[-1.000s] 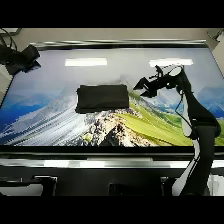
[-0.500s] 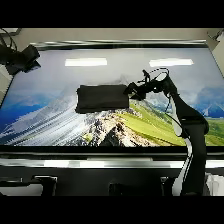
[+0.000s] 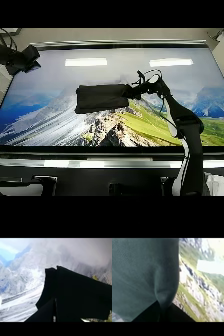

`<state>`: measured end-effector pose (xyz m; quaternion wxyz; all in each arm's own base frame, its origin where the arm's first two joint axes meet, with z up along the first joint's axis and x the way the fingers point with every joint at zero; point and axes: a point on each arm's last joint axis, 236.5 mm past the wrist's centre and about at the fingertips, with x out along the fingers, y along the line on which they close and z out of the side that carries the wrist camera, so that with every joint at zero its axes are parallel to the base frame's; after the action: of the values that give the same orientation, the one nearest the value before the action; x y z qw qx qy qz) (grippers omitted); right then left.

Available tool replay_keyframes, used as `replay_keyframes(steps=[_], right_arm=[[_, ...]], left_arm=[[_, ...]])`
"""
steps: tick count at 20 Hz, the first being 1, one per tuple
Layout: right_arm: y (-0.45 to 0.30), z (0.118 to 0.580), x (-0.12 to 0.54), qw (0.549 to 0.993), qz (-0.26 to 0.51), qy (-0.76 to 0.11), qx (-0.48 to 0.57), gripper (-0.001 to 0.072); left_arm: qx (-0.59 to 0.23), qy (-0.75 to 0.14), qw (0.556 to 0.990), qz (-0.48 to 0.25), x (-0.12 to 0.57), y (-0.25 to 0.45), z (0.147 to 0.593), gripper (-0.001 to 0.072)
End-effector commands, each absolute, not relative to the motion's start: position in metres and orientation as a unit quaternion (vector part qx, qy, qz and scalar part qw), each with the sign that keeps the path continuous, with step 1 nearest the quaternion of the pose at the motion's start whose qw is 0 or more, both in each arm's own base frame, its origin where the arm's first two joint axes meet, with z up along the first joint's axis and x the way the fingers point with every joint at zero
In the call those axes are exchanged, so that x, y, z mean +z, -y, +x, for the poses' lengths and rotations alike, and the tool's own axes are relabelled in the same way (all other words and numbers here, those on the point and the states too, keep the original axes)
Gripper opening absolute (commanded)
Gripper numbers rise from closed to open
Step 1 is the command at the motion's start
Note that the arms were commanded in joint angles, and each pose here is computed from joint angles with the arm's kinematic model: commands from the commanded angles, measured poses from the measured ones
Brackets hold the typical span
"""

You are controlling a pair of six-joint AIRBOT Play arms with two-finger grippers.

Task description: Fold the clothes and pants, and hang the long-sleeved shirts on hangers.

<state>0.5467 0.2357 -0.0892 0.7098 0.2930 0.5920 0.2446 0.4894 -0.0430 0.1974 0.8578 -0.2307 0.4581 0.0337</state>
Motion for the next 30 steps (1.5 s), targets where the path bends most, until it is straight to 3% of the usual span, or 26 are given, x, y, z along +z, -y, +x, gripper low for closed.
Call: replay_keyframes(steps=[1, 3, 8, 15, 23, 30], right_arm=[[-0.233, 0.564, -0.063, 0.733, 0.298, -0.560, 0.245, 0.0035], [-0.222, 0.582, -0.036, 0.756, 0.297, -0.535, 0.232, 0.0035], [-0.130, 0.645, 0.044, 0.815, 0.380, -0.413, 0.144, 0.0034], [0.035, 0.664, 0.106, 0.853, 0.428, -0.296, 0.041, 0.0034], [0.239, 0.621, 0.110, 0.866, 0.430, -0.228, -0.113, 0.0033], [0.368, 0.518, 0.084, 0.817, 0.410, -0.265, -0.306, 0.0033]], left_arm=[[0.035, -0.462, 0.856, -0.230, 0.193, 0.043, 0.490, 0.0025], [0.036, -0.465, 0.854, -0.230, 0.190, 0.043, 0.490, 0.0025], [0.036, -0.466, 0.854, -0.230, 0.190, 0.043, 0.490, 0.0025], [0.041, -0.495, 0.838, -0.225, 0.182, 0.043, 0.476, 0.0025], [0.044, -0.498, 0.835, -0.229, 0.181, 0.044, 0.475, 0.0026], [0.054, -0.497, 0.830, -0.247, 0.181, 0.044, 0.475, 0.0025]])
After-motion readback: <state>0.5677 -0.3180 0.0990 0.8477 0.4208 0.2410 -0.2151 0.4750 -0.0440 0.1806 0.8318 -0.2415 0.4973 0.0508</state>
